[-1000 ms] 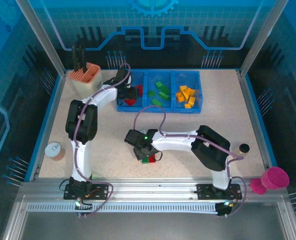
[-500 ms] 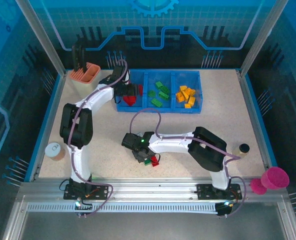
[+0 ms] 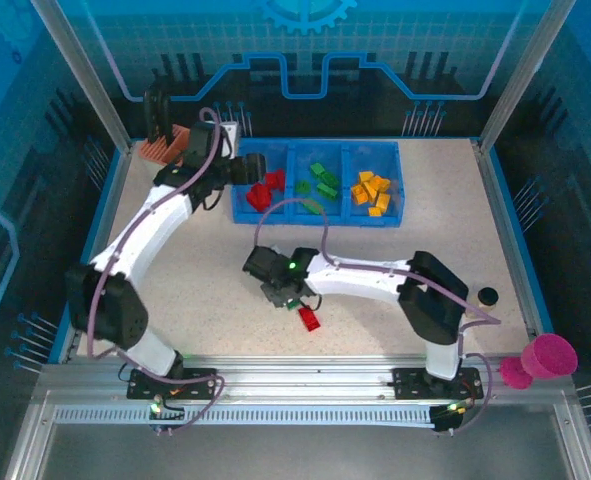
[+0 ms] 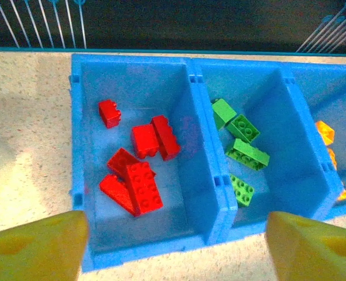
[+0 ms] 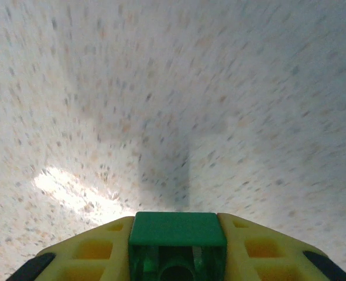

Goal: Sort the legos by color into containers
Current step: Pick up the lego from the bottom-center of the table, then place the lego in the container.

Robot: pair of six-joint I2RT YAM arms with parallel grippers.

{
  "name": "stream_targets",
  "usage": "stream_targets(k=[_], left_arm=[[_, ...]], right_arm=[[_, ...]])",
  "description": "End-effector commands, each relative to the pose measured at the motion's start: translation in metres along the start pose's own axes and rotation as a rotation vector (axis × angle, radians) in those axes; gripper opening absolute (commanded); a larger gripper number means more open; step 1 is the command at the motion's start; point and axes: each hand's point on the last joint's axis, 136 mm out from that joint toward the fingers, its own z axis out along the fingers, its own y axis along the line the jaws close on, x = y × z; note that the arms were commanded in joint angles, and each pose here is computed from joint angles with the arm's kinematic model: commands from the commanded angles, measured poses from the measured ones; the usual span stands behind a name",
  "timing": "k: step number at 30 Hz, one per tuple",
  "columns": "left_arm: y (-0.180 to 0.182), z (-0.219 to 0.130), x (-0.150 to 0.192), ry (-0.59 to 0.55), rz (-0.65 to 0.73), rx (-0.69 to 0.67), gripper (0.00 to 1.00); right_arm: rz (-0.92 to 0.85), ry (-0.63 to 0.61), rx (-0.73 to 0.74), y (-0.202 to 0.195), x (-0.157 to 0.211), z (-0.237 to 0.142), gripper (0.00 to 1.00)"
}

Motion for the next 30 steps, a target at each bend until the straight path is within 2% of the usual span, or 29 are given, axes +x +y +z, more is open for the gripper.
stream_targets(k=[1, 4, 8, 10, 16, 22, 25, 30], left_arm=[[0.004, -0.026, 0.012, -0.009, 0.004, -0.003, 0.92], [0.008, -0.049, 0.024, -0.001, 0.014, -0.016, 0.99], [0.011, -0.075, 0.041, 0.005, 0.022, -0.013, 0.99], [0.019, -0.087, 0.047, -0.007, 0.001, -0.053, 0.99], [0.026, -0.123, 0.048, -0.135, -0.038, -0.065, 0.99], [0.023, -0.133, 0.059, -0.252, -0.075, 0.01, 0.99], [0.024, -0.13, 0.072, -0.222, -0.058, 0.015, 0.99], [0.025, -0.124, 0.099, -0.073, -0.044, 0.007, 0.99]], right_arm=[[-0.014, -0.102, 0.021, -0.03, -0.036, -0.032, 0.32], [-0.011, -0.147, 0.033, -0.054, -0.057, -0.042, 0.33], [-0.007, -0.186, 0.058, -0.088, -0.079, -0.045, 0.33], [0.0, -0.204, 0.066, -0.107, -0.092, -0.045, 0.33], [0.012, -0.245, 0.092, -0.161, -0.138, -0.034, 0.32], [0.005, -0.258, 0.089, -0.19, -0.181, -0.005, 0.32], [0.005, -0.242, 0.088, -0.202, -0.197, 0.017, 0.32], [0.038, -0.217, 0.094, -0.229, -0.218, 0.059, 0.32]])
